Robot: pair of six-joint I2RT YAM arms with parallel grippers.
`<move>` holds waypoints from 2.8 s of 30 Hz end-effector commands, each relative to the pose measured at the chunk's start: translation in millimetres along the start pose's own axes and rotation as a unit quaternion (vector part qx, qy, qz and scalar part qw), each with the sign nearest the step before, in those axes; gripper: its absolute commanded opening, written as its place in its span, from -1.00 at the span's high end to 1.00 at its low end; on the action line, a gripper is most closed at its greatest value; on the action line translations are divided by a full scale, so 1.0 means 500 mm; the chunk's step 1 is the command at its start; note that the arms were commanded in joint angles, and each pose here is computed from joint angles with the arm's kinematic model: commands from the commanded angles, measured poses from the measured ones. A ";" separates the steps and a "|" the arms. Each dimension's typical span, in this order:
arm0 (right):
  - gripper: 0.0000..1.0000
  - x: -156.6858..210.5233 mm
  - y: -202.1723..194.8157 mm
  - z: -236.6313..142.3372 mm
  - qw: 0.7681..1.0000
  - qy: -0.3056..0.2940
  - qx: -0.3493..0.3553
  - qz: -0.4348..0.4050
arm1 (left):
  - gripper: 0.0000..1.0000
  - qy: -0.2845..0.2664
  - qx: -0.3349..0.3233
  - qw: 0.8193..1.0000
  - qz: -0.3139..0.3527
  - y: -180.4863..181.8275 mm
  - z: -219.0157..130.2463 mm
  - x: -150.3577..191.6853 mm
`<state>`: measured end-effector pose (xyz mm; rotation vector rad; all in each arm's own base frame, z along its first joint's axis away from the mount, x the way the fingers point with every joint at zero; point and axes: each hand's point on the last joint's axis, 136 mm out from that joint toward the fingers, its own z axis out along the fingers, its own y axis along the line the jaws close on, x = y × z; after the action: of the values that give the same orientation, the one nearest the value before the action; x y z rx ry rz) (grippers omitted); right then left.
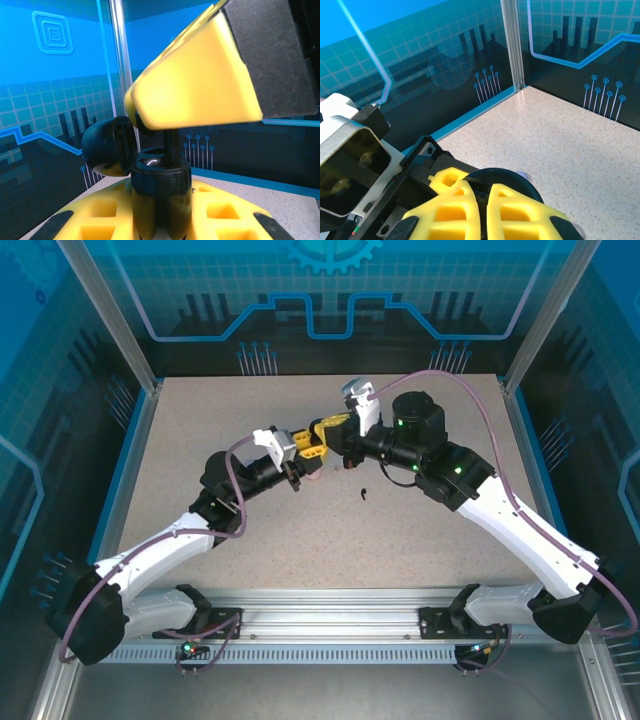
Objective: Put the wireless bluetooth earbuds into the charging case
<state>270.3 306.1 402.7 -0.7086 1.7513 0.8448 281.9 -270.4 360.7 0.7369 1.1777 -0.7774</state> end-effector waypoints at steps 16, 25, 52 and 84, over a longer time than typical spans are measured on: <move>-0.04 -0.038 0.000 -0.025 1.000 -0.005 0.005 0.008 | 1.00 -0.009 0.004 1.000 0.012 -0.007 0.000 -0.010; -0.32 -0.089 -0.108 -0.172 0.986 -0.081 0.120 0.085 | 1.00 -0.010 -0.006 1.000 0.010 -0.003 -0.007 -0.008; -0.13 0.588 -0.422 0.042 0.801 0.341 0.369 0.325 | 1.00 -0.017 -0.018 1.000 0.015 -0.002 -0.024 -0.023; 0.02 0.675 -0.443 0.073 0.771 0.373 0.391 0.337 | 1.00 -0.015 -0.012 1.000 0.008 -0.007 -0.026 -0.016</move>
<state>359.9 176.2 29.1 0.2592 2.8892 0.1437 277.6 -261.2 357.4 0.7089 1.1957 -0.7558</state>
